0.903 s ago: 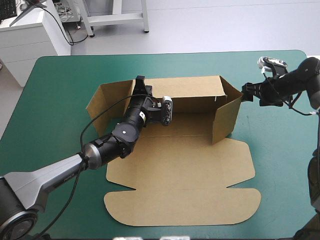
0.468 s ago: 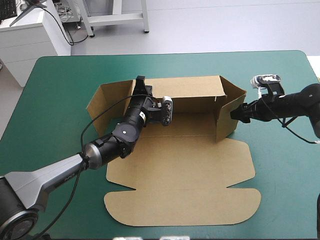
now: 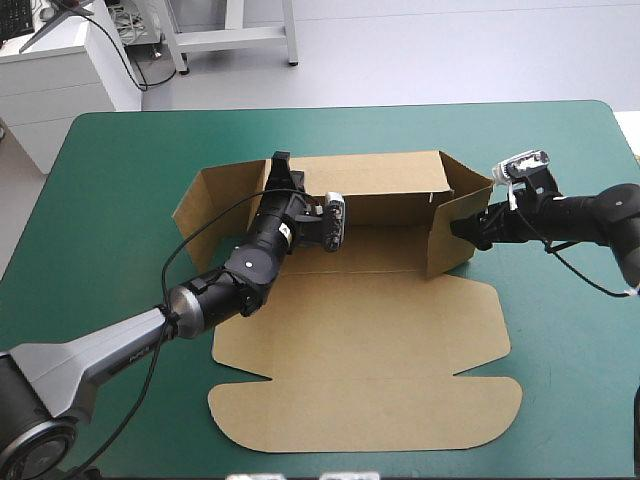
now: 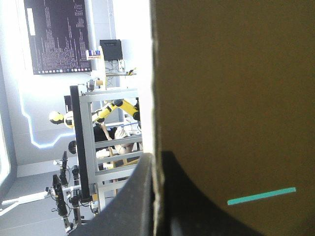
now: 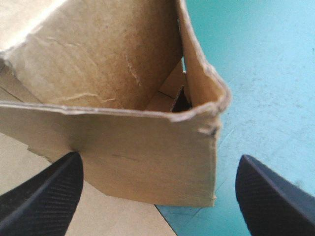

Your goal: Fold the box

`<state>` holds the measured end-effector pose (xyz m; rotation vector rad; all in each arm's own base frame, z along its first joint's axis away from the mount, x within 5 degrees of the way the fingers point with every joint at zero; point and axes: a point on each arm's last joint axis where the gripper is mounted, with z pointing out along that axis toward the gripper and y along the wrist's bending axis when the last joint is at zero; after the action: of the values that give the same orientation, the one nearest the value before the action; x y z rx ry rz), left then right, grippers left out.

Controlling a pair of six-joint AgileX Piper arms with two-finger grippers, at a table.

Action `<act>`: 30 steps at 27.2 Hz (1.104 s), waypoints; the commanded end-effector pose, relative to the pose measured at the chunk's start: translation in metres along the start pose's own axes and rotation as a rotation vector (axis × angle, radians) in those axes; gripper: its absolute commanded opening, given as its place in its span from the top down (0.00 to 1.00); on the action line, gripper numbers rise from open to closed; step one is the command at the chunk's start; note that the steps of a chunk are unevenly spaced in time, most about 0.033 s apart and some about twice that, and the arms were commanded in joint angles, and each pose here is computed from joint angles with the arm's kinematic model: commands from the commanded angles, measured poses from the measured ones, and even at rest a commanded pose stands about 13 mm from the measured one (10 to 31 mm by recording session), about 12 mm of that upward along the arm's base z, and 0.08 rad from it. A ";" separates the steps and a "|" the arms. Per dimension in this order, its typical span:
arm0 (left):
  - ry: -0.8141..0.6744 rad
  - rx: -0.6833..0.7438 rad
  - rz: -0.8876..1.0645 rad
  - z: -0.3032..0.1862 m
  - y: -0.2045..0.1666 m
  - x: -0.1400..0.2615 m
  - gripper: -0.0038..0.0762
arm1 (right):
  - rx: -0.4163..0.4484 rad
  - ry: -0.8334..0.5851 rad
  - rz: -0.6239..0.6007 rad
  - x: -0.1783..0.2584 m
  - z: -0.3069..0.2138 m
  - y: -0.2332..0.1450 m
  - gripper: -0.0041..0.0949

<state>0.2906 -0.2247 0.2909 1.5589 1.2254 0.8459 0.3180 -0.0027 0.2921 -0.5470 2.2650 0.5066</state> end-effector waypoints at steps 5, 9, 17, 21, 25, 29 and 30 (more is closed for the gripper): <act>-0.051 -0.032 -0.024 -0.009 0.015 -0.004 0.96 | -0.009 -0.068 -0.057 -0.010 0.011 0.032 0.18; -0.050 -0.032 -0.024 -0.009 0.015 -0.004 0.96 | 0.082 -0.113 -0.059 -0.006 0.018 0.045 0.23; -0.050 -0.032 -0.021 -0.009 0.015 -0.004 0.96 | 0.231 -0.221 -0.097 0.003 0.021 0.073 0.30; -0.050 -0.032 -0.021 -0.009 0.015 -0.004 0.96 | 0.235 -0.248 -0.117 -0.001 0.029 0.086 0.30; -0.052 -0.032 -0.021 -0.009 0.015 -0.004 0.96 | 0.267 -0.298 -0.103 -0.006 0.031 0.094 0.41; -0.058 -0.030 -0.021 -0.009 0.015 -0.005 0.96 | 0.257 -0.296 -0.104 -0.006 0.031 0.096 0.97; -0.060 -0.029 -0.021 -0.009 0.014 -0.005 0.96 | 0.256 -0.295 -0.102 -0.006 0.031 0.096 0.97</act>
<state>0.2922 -0.2226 0.2911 1.5539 1.2323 0.8526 0.2927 0.0897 0.2749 -0.4206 2.0273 0.1884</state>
